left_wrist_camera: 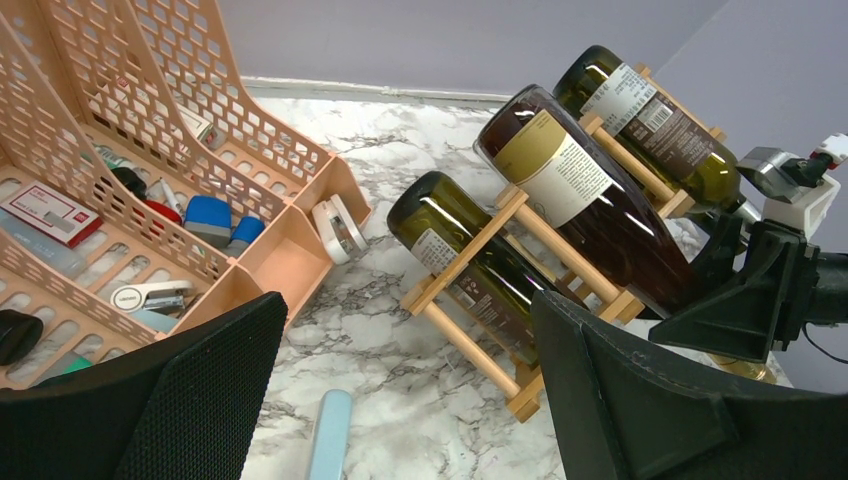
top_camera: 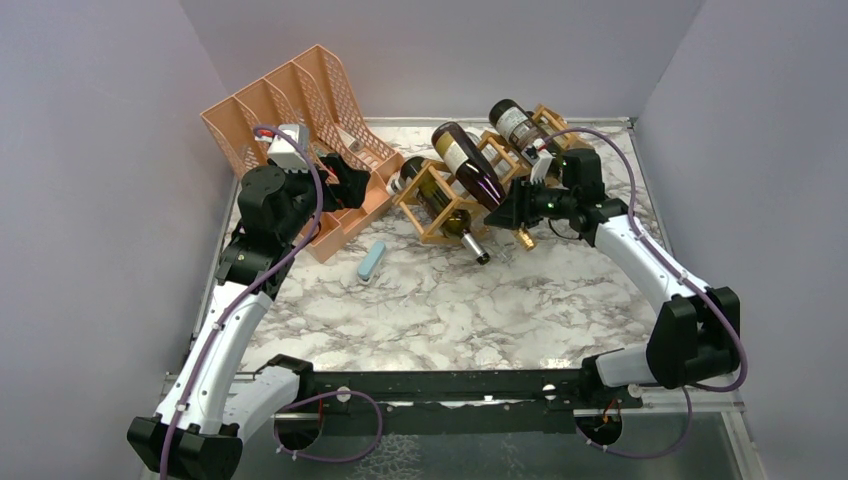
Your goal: Take the wine bottle off the wine rack
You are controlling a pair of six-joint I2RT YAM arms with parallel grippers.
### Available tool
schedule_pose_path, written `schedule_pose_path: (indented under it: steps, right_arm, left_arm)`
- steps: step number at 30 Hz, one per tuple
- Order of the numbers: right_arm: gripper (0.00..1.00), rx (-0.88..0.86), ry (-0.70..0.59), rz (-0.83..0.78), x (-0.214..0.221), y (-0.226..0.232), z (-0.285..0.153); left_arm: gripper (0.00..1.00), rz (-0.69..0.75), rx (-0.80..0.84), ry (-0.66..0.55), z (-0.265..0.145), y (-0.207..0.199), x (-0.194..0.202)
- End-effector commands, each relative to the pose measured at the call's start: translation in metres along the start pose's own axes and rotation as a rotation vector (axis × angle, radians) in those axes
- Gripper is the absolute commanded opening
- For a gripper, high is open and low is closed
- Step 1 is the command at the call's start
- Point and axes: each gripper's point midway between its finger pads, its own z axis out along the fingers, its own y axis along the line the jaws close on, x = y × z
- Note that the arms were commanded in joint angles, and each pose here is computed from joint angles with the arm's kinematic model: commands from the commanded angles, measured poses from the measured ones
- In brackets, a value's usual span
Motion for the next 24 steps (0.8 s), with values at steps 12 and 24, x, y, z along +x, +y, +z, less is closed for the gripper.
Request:
schedule_pose_path:
  steps: [12,24]
  right_arm:
    - [0.22,-0.046,-0.136,-0.064,-0.021,0.029,-0.017]
    - [0.16,-0.121,-0.282,-0.085,-0.045,0.067,-0.043]
  left_arm:
    - [0.99,0.001,0.019,-0.019,-0.006,-0.006,-0.008]
    - [0.99,-0.006,0.018,-0.012,-0.006,-0.006,-0.004]
